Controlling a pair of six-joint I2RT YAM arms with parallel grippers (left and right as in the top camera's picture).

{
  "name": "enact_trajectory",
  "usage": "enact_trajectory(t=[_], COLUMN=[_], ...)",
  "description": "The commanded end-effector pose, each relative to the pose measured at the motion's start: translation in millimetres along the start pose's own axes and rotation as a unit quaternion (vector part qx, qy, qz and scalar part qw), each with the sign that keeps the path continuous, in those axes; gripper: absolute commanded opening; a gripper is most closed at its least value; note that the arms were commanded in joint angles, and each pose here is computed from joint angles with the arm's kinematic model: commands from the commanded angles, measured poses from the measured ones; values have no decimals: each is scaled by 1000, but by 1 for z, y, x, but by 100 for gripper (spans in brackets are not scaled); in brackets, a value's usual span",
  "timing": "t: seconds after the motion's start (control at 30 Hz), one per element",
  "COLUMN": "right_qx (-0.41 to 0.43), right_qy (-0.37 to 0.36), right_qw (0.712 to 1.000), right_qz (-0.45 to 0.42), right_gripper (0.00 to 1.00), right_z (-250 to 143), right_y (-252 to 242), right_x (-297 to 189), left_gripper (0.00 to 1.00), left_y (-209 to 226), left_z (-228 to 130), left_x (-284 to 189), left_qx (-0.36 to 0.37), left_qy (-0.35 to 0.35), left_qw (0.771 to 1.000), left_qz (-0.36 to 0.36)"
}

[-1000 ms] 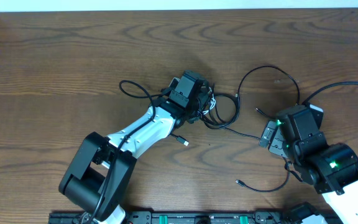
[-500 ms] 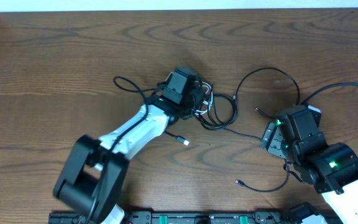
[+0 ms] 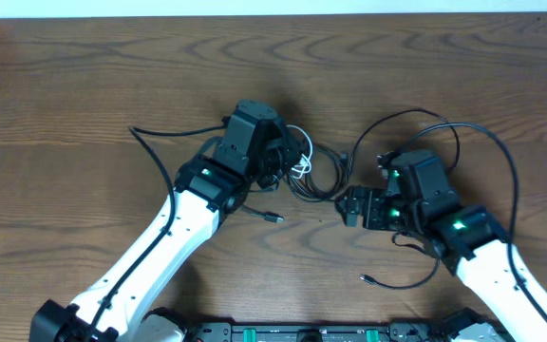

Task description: Untangle cables

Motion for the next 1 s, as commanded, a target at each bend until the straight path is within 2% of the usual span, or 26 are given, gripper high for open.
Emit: enact_trajectory(t=[0.0,0.13,0.17,0.2,0.23,0.37,0.47,0.5,0.6,0.7,0.8,0.97], right_qx=[24,75,61,-2,-40,-164,-216,-218,-215,-218,-221,-221], right_qy=[34,35,30,17,5,-35,-54,-70,-99,-120,-136,-126], right_qw=[998,995,995,994,993,980,970,970,970,967,964,965], right_qz=[40,63,77,105,112,106,102,80,47,52,62,64], right_gripper=[99,99,91,79,75,66,63,62,48,45,36,38], right_z=[-11,-9,-7,-3,-1,2,4,9,18,24,30,29], right_y=[5,12,17,27,32,41,44,41,36,40,45,44], right_x=[18,31,32,34,34,37,37,38,38,36,37,46], left_gripper=[8,8,8,8,8,8,8,8,8,8,8,8], left_y=[-4,-5,-5,-5,-5,-5,-5,-5,-5,-3,-2,-3], left_z=[-5,-8,-8,-8,-8,-9,-9,-9,-10,-11,-11,-14], left_x=[-4,-4,-4,-4,-4,-4,-4,-4,-5,-5,-5,-5], left_qx=[-10,-13,-13,-14,-14,-21,-34,-39,-39,-41,-43,-45], left_qy=[21,32,32,33,35,36,37,37,43,44,45,56], left_qw=[1000,999,999,999,999,999,999,998,998,998,998,997], left_qz=[-14,-18,-17,-17,-17,-18,-17,-17,-17,-14,-11,-15])
Point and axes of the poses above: each gripper's point midway between its finger pads, its own x axis out along the fingers, its own y axis along the line the jaws close on, z = x × y, the point moved 6 cm from there along -x, back along the fingers, and after that the axes turned 2 degrees about x, right-handed, at the moved point
